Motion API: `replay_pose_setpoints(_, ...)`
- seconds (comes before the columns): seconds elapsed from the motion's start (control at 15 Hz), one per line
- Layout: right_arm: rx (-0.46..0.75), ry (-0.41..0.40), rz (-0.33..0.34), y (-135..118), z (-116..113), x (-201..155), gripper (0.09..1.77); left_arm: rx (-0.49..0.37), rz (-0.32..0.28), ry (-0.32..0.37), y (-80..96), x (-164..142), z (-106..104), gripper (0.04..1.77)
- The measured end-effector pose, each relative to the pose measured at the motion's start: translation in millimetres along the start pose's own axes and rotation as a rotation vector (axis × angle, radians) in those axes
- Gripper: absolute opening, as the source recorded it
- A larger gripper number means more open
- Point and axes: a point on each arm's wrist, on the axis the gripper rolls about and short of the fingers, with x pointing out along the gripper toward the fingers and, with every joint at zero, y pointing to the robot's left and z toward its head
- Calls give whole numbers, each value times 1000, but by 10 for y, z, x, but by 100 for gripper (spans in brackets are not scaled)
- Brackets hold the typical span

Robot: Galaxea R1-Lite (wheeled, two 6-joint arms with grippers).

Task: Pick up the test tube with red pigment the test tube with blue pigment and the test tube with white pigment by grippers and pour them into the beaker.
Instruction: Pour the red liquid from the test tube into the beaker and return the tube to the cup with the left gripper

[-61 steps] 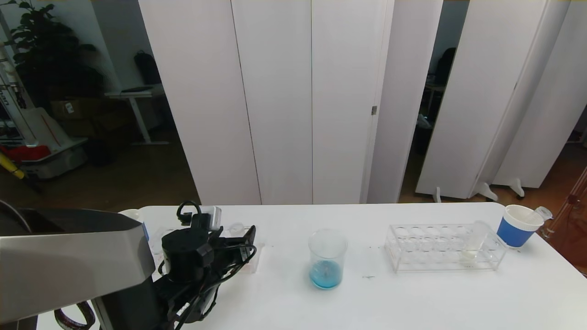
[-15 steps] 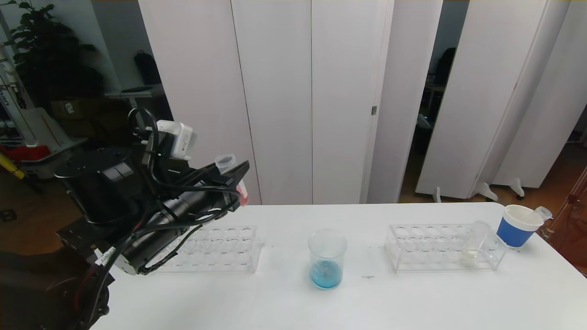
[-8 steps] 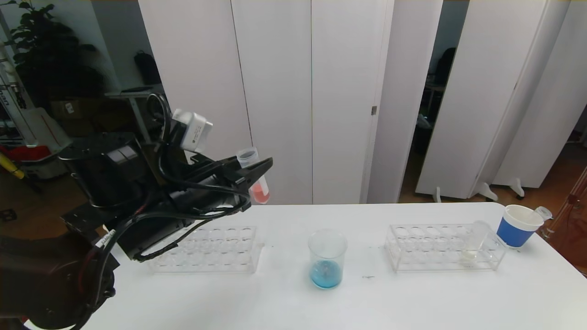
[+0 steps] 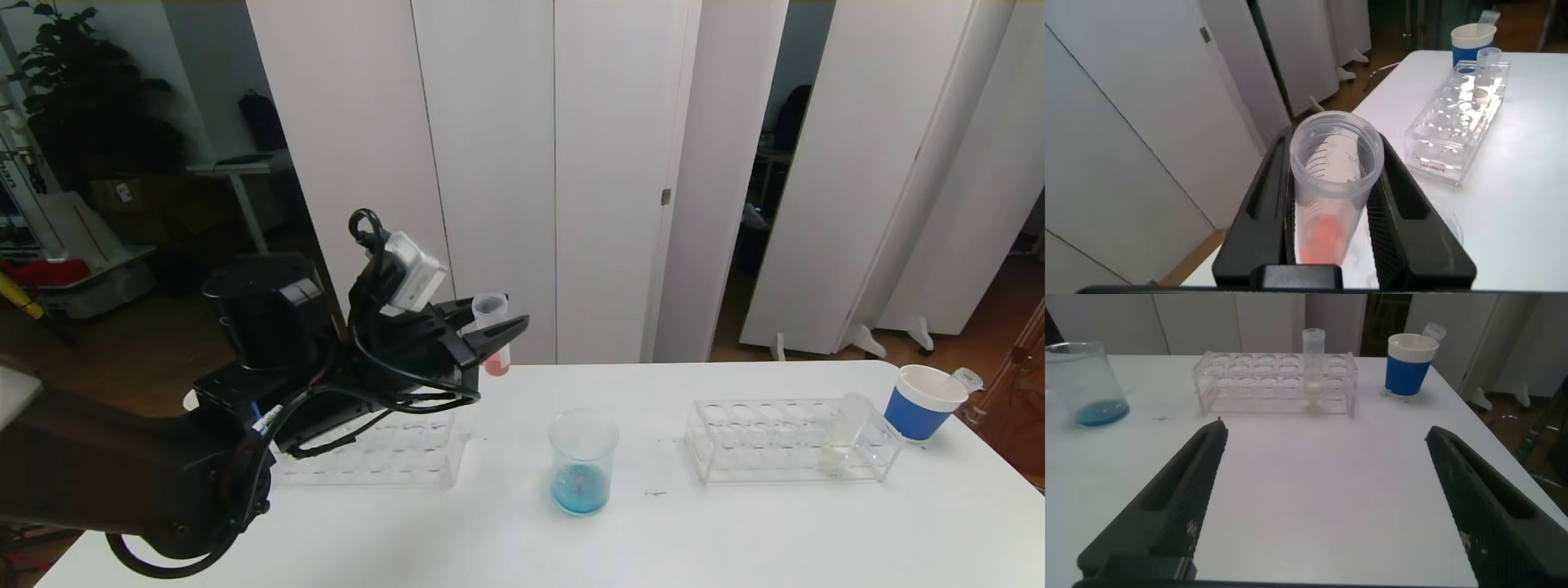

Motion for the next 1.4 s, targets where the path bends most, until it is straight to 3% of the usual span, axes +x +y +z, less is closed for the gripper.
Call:
replay_pose_setpoints(0.87, 0, 0, 0, 0, 0, 0, 174, 313, -212, -72, -79, 303, -313, 58)
replay_pose_setpoints(1.4, 0, 0, 0, 0, 0, 0, 174, 637, -258, -134, -192, 525, -500, 58)
